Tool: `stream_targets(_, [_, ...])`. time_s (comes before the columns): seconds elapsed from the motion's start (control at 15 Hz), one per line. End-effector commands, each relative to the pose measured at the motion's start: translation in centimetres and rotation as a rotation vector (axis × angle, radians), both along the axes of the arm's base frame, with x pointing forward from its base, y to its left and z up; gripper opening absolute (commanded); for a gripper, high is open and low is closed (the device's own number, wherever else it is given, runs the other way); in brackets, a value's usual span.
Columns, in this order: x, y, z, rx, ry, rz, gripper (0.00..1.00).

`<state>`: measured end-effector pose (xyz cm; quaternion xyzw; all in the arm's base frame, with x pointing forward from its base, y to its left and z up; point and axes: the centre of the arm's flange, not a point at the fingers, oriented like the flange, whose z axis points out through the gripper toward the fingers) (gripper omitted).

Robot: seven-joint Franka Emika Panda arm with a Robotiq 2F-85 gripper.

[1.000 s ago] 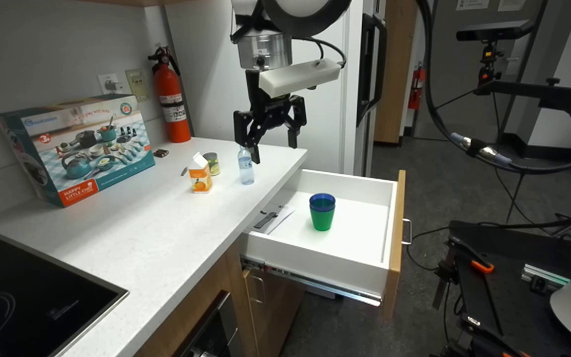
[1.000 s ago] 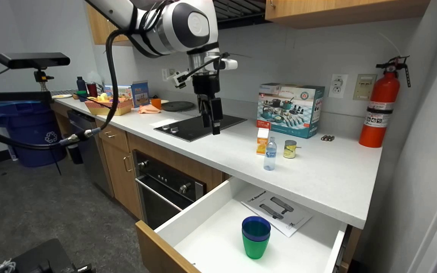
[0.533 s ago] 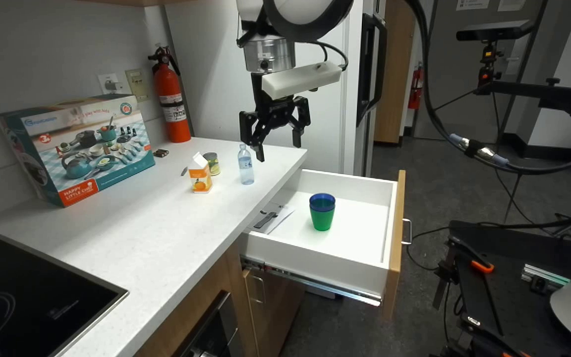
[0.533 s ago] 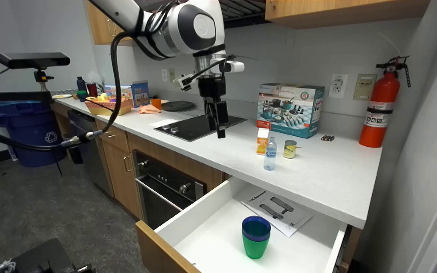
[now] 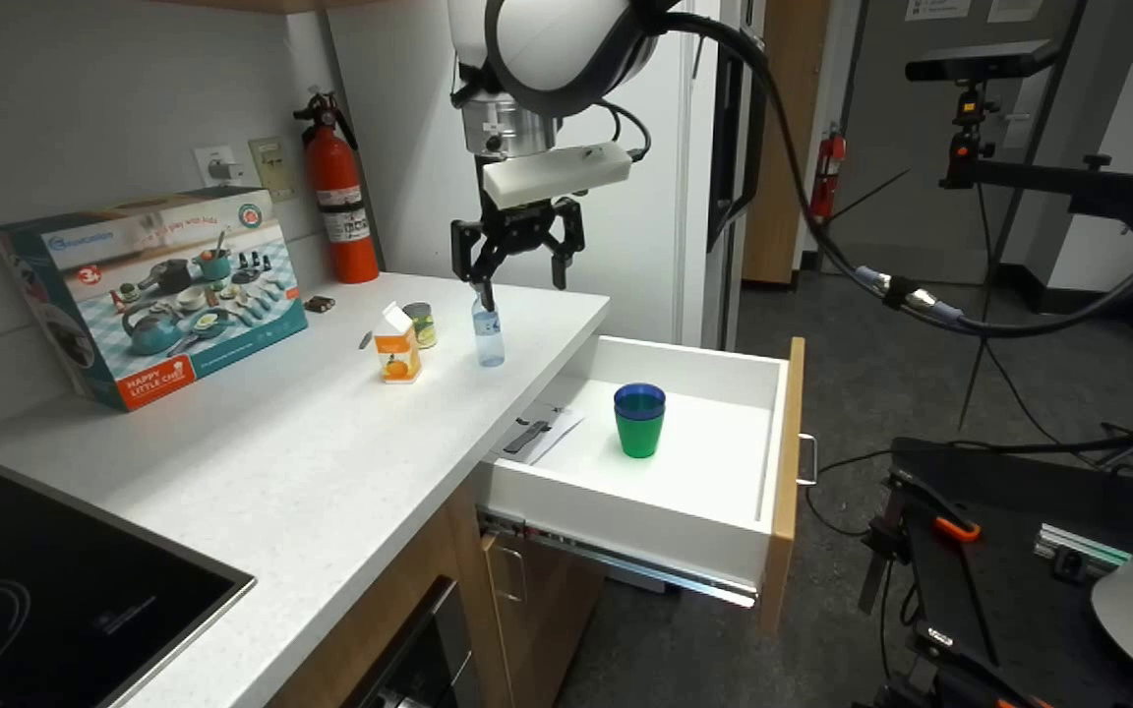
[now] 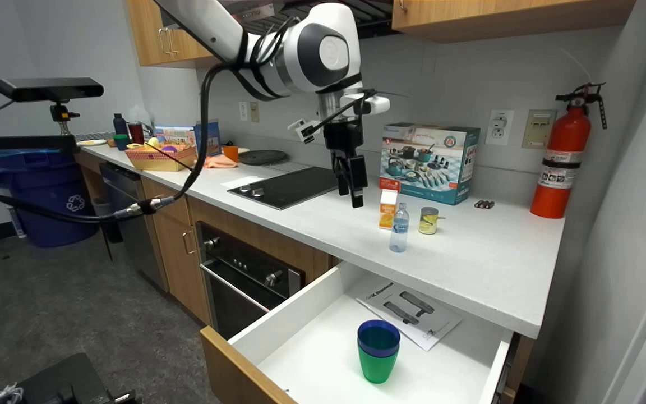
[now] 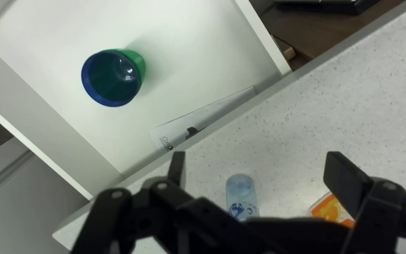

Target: Put the bottle on the counter in the open drawer

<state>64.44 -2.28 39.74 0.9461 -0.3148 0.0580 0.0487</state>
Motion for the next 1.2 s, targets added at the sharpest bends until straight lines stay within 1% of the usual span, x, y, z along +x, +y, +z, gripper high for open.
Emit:
stream_targets(0.0, [4.9,-0.2,-0.2,-0.033,-0.029,-0.036,1.00])
stream_targets(0.13, [5.9,-0.4,-0.1,-0.022,-0.027,-0.054,1.00])
stream_targets(0.2, [3.1,-0.4,-0.6,-0.013,-0.027,-0.026,1.00])
stream_targets(0.4, [4.2,-0.5,-0.8,-0.017,-0.034,-0.031,1.00])
stream_targets(0.8, [4.4,-0.7,-1.0,-0.011,-0.030,-0.046,1.00])
stream_targets(1.13, [5.9,-3.9,-2.7,-0.027,-0.021,-0.145,1.00])
